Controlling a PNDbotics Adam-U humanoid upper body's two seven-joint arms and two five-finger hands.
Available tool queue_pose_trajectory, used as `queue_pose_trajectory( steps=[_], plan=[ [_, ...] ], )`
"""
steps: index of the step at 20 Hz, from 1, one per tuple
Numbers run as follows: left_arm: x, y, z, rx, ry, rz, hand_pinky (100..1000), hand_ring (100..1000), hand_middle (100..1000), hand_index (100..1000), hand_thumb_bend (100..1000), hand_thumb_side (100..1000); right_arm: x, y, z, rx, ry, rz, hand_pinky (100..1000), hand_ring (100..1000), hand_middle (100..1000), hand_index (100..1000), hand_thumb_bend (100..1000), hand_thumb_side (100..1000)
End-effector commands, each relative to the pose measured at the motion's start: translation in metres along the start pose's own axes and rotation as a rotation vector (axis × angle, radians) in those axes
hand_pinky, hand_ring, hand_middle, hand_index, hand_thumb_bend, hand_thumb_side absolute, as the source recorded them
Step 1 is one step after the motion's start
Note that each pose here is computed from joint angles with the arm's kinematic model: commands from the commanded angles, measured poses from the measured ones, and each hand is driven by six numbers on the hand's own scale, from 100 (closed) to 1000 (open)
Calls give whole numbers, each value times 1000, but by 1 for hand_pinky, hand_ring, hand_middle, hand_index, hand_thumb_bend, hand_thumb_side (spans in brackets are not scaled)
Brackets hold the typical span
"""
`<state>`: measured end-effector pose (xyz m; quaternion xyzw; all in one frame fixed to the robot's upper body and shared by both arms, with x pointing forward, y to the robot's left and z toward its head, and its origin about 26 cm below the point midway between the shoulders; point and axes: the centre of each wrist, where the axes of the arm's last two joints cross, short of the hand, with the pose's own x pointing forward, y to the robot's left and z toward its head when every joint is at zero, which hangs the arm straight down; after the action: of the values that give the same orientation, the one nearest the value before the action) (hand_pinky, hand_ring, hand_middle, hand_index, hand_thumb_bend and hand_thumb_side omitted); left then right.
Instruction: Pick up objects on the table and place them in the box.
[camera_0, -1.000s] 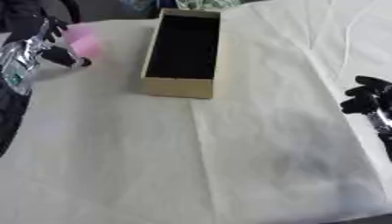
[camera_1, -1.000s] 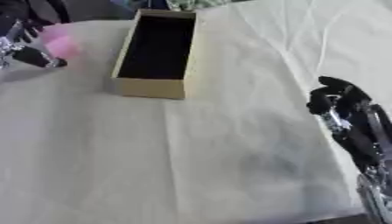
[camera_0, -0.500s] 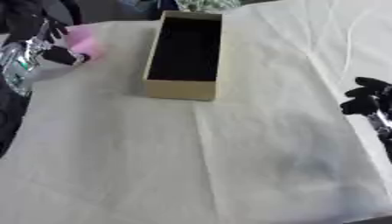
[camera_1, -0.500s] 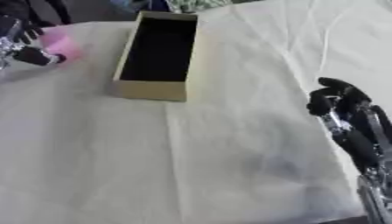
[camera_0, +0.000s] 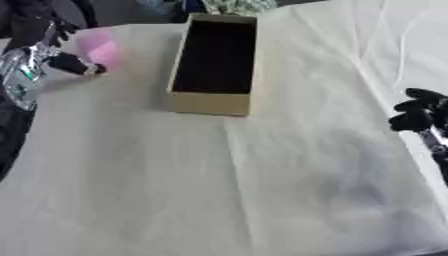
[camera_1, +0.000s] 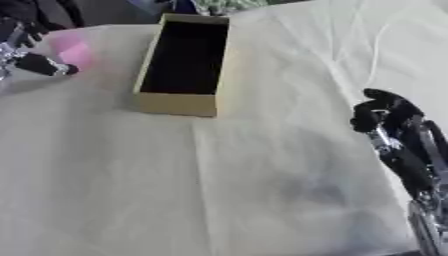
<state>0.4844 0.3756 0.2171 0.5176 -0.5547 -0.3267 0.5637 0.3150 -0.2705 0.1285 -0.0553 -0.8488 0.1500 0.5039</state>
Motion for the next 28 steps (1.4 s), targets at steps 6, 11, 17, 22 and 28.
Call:
queue_pose_trajectory(
  steps=[6, 11, 17, 22, 28],
  plan=[
    [-4, 19, -2, 30, 11, 23, 735, 654, 635, 775, 789, 306, 9, -4, -4, 9, -38, 20, 625, 615, 630, 824, 529, 641],
    [-3, 16, -2, 24, 14, 25, 733, 649, 630, 770, 774, 302, 10, -4, -5, 9, -41, 19, 625, 615, 630, 824, 530, 641],
    [0, 16, -2, 46, 3, 32, 695, 564, 490, 630, 590, 247, 10, -4, -5, 8, -40, 20, 625, 614, 630, 824, 529, 641],
    [5, 24, -3, 76, -33, 60, 689, 556, 465, 602, 581, 246, 8, -4, -3, 7, -33, 20, 625, 614, 629, 824, 528, 643],
    [18, 38, -2, 85, -119, 70, 690, 557, 466, 604, 592, 251, 7, -4, -2, 5, -27, 19, 625, 614, 629, 824, 527, 644]
  ],
)
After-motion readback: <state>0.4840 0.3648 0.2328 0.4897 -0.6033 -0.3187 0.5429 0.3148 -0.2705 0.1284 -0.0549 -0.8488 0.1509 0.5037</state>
